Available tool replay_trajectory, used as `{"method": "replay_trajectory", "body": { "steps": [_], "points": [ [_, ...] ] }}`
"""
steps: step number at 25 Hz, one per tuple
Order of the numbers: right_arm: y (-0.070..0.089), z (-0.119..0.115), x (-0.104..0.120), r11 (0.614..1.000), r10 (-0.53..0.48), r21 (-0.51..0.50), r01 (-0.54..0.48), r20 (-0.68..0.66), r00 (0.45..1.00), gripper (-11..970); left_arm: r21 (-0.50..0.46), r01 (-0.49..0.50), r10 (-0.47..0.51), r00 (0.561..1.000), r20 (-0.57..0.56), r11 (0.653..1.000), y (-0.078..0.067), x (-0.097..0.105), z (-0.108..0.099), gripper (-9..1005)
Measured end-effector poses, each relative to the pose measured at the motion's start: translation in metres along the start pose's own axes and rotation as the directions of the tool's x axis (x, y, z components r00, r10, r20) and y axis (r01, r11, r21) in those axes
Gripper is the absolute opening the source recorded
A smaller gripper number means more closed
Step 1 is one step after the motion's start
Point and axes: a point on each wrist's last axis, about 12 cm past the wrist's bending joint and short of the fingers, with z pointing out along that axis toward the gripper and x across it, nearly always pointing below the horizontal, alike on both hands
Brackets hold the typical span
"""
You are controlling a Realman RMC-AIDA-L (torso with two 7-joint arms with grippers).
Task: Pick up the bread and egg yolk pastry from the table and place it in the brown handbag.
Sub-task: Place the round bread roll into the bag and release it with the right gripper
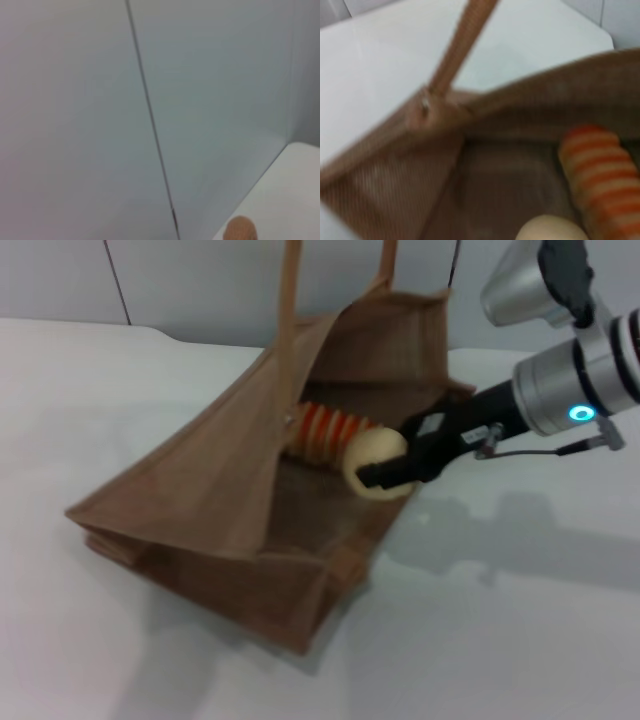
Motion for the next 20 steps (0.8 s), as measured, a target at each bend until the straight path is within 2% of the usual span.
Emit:
{"method": "replay_trajectory", "body": {
  "steps": [7,12,20],
  "points": [
    [-0.006,0.012,-0.010,0.999,-0.011,0.034,0.009,0.062,0.998,573,0.033,-0.015,0.014,0.999,0.052,0.999,-0.009,-0.010,-0.006,153],
    [-0.003,0.012,-0.025,1.000,-0.028,0.013,0.027,0.161,0.986,570,0.039,-0.026,0.023,0.997,0.077,0.999,-0.013,-0.014,-0.011,154],
    [-0.001,0.019,-0.033,0.999,-0.046,0.011,0.044,0.169,0.985,563,0.036,-0.028,0.025,0.996,0.081,0.999,-0.013,-0.014,-0.012,157]
  ]
}}
